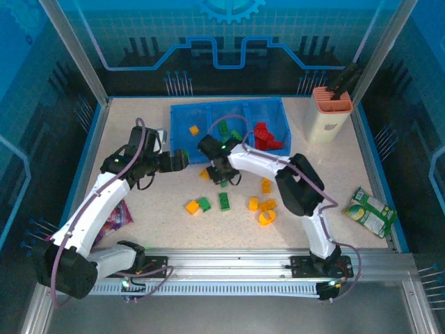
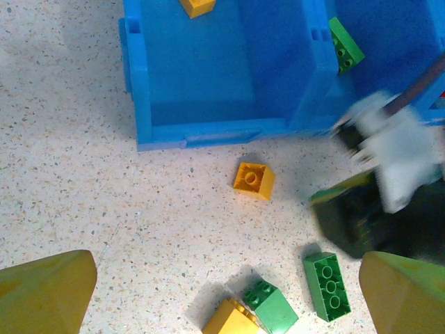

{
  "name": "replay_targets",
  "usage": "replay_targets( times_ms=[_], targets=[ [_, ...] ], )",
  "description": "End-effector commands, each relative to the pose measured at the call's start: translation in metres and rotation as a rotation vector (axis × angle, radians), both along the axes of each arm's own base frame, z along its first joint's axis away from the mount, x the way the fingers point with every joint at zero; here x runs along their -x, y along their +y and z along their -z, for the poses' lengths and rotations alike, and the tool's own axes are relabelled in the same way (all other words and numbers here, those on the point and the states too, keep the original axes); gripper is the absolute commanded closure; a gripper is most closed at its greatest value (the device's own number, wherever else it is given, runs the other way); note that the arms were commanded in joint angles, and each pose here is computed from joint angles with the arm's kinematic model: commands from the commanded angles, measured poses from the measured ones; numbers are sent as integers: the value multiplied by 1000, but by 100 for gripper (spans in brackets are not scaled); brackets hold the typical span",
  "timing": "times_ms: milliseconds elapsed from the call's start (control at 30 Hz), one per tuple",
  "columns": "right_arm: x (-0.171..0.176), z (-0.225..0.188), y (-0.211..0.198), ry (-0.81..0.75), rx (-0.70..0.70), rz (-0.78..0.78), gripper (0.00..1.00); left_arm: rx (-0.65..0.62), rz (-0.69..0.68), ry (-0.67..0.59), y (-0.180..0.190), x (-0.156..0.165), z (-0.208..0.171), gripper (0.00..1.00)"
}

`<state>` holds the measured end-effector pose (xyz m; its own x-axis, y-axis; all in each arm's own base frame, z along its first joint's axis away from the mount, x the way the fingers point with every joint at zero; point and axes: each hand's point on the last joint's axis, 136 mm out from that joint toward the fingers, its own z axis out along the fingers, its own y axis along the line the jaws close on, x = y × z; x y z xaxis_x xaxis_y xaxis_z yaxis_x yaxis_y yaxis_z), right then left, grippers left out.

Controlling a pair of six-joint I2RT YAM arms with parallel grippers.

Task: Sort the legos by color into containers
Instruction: Place the lego in the container.

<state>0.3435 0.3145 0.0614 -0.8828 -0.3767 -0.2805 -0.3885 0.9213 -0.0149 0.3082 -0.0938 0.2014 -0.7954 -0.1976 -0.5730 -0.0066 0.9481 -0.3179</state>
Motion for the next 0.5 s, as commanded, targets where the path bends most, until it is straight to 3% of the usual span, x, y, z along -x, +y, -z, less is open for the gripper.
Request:
replay_targets(
  times_ms=[0, 167, 467],
  targets=[
    [-53, -74, -39, -197, -3, 24, 81, -22, -5, -12, 7, 4, 0, 2],
    [-116, -96, -48, -321, -22, 63, 81, -19, -8, -10, 6, 2, -1, 1],
    [-204, -79, -39, -396, -71, 91, 80, -34, -18, -14, 9, -2, -6, 1]
  ],
)
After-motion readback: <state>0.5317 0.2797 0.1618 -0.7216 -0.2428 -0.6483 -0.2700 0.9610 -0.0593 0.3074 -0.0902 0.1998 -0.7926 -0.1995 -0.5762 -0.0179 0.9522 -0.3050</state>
